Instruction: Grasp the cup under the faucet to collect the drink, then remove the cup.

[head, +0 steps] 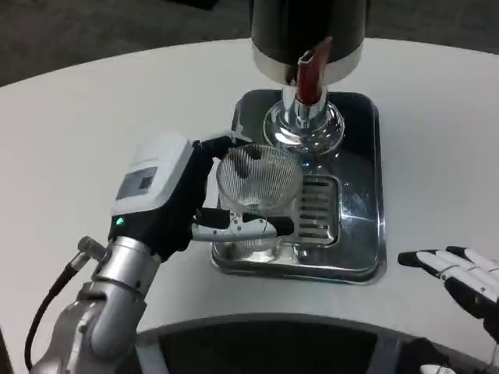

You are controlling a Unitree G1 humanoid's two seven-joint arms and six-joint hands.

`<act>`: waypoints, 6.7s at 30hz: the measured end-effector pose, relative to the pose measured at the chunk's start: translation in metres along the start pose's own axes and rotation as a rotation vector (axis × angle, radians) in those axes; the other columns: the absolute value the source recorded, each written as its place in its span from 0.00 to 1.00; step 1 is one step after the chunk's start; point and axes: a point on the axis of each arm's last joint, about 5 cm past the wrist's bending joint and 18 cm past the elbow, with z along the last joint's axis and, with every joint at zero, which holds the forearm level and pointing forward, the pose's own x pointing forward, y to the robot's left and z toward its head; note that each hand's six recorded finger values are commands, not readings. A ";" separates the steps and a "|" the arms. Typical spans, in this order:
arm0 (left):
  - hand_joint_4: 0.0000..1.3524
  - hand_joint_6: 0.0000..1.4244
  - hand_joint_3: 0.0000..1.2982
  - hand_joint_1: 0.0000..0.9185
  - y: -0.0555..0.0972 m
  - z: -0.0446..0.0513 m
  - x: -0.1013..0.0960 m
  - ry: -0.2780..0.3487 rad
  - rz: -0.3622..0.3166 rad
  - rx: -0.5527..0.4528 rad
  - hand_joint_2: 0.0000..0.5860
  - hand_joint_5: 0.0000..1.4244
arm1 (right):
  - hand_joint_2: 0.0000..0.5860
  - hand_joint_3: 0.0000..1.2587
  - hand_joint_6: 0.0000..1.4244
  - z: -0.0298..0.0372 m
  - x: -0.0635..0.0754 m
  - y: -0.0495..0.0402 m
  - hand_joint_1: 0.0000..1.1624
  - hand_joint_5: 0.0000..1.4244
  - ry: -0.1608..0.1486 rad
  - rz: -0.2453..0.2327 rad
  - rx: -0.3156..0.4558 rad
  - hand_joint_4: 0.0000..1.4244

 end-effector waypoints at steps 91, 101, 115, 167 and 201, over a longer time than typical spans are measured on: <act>0.19 0.73 0.20 0.28 -0.003 0.0236 0.037 -0.038 -0.063 0.076 0.17 0.39 | 0.81 0.14 0.04 0.0108 -0.017 0.0131 0.38 0.04 -0.118 0.018 0.062 0.07; 0.18 0.75 0.20 0.28 -0.001 0.0255 0.037 -0.055 -0.049 0.040 0.17 0.39 | 0.81 0.14 0.03 0.0116 -0.016 0.0145 0.38 0.04 -0.117 0.033 0.064 0.07; 0.18 0.75 0.21 0.28 0.011 0.0305 0.033 -0.106 -0.001 0.049 0.17 0.40 | 0.81 0.15 0.03 0.0126 -0.014 0.0158 0.38 0.04 -0.125 0.041 0.073 0.08; 0.17 0.27 0.24 0.00 0.123 0.0797 0.051 -0.522 0.157 -0.409 0.15 0.22 | 0.81 0.16 0.03 0.0175 -0.001 0.0206 0.40 0.04 -0.150 0.043 0.097 0.08; 0.06 0.18 0.13 0.00 0.105 0.0571 0.079 -0.269 -0.412 -0.460 0.16 0.13 | 0.81 0.16 0.04 0.0156 -0.006 0.0183 0.41 0.04 -0.140 0.032 0.084 0.08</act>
